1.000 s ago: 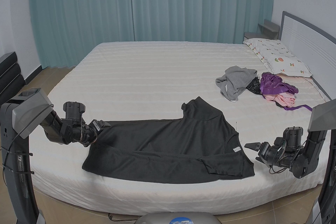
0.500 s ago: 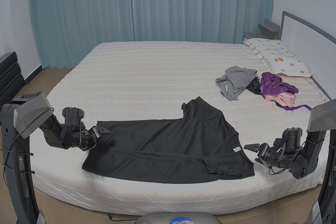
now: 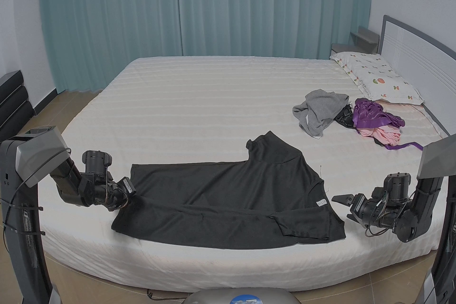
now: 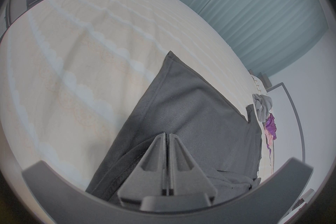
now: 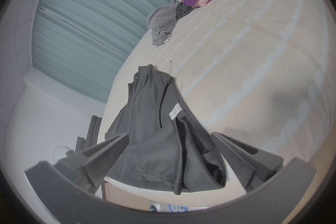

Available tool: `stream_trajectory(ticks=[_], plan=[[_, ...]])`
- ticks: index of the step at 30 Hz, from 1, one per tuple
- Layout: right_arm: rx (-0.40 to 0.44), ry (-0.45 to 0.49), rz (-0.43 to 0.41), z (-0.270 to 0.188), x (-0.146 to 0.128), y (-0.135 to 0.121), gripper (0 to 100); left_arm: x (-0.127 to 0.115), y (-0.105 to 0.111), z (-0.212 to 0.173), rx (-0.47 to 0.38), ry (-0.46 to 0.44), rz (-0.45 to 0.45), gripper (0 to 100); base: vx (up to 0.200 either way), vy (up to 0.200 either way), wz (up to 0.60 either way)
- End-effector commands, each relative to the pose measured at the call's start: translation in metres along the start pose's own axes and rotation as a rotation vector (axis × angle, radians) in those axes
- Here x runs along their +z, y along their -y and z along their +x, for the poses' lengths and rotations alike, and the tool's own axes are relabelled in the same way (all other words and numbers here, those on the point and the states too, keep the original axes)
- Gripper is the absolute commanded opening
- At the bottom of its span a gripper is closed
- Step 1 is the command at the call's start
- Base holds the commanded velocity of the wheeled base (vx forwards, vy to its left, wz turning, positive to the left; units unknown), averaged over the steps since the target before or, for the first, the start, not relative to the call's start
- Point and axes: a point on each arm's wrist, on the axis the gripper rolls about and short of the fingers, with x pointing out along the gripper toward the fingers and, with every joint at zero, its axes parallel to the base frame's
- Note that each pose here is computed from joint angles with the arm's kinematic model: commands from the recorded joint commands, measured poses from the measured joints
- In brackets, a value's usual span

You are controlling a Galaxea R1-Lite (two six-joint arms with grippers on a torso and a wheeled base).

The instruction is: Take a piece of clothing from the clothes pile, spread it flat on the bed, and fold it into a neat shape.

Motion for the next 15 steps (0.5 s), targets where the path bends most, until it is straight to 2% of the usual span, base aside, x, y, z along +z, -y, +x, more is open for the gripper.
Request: stream_trajectory(ticks=[1, 6, 11, 12, 15], plan=[[0.001, 0.001, -0.001, 0.001, 0.0, 0.0, 100, 0.005, 0.0, -0.011, -0.004, 0.018, -0.011, 0, 0.0, 0.0, 0.0], [0.008, 0.007, -0.018, 0.005, 0.002, -0.004, 100, 0.001, 0.002, -0.029, -0.004, 0.02, -0.026, 0, 0.0, 0.0, 0.0], [0.007, 0.0, -0.055, 0.019, 0.003, 0.0, 100, -0.002, 0.002, -0.031, -0.014, 0.031, -0.023, 0, 0.0, 0.0, 0.0], [0.01, -0.006, -0.098, 0.026, 0.003, 0.001, 100, -0.002, 0.002, -0.03, -0.015, 0.032, -0.031, 0, 0.0, 0.0, 0.0], [0.027, -0.021, -0.146, 0.038, 0.003, -0.002, 100, -0.001, 0.003, -0.031, -0.019, 0.035, -0.061, 0, 0.0, 0.0, 0.0]])
